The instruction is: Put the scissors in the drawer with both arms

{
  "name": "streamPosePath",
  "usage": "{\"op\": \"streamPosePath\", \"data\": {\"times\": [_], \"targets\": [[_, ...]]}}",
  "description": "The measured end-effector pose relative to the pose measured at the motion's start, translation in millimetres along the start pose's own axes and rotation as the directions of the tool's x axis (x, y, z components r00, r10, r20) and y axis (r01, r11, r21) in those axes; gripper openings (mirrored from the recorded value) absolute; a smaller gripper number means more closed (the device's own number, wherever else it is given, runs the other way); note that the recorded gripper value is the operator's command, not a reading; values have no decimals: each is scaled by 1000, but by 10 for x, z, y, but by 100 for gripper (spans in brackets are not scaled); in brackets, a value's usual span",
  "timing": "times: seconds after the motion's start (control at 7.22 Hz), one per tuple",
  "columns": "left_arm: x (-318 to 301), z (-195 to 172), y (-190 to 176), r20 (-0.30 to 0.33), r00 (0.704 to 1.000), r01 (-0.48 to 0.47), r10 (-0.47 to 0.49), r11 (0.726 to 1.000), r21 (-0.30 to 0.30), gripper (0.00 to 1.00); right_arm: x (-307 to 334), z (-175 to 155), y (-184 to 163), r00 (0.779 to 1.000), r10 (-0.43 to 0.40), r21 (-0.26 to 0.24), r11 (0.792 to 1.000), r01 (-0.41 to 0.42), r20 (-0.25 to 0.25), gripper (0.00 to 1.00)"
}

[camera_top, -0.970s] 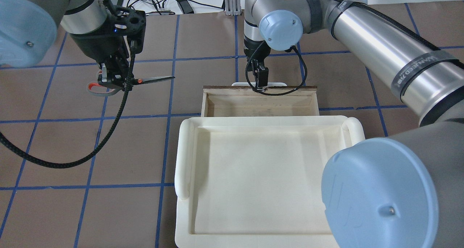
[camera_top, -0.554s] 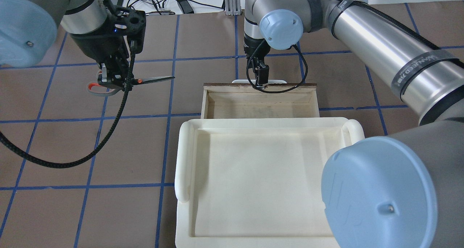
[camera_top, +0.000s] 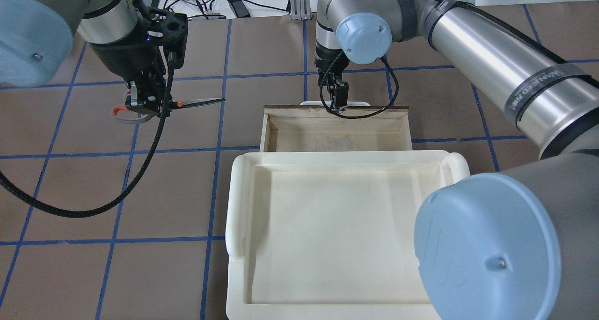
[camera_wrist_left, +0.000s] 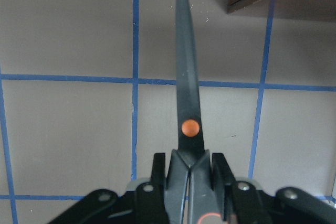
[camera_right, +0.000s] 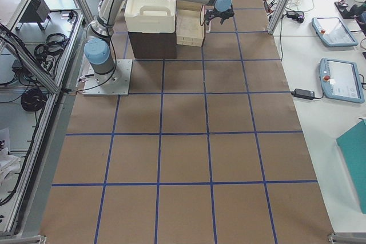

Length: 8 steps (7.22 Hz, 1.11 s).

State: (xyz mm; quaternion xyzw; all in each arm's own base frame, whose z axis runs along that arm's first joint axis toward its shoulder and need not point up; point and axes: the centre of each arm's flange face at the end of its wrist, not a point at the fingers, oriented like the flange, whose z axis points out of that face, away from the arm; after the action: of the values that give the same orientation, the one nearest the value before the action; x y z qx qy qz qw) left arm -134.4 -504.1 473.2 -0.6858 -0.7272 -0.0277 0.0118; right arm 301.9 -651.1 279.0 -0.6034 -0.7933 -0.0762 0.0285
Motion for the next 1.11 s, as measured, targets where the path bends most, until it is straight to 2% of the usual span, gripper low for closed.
{"op": "streamPosePath", "data": {"times": [0.69,1.11], "targets": [[-8,6,-22,-2,1000,-3,3,1000,6,0,-107,-34,-46,1000,0,0,1000,0,18,100],[-14,15,-28,-4,1000,-3,3,1000,10,0,-23,-281,-49,999,-3,18,1000,2,46,100]]}}
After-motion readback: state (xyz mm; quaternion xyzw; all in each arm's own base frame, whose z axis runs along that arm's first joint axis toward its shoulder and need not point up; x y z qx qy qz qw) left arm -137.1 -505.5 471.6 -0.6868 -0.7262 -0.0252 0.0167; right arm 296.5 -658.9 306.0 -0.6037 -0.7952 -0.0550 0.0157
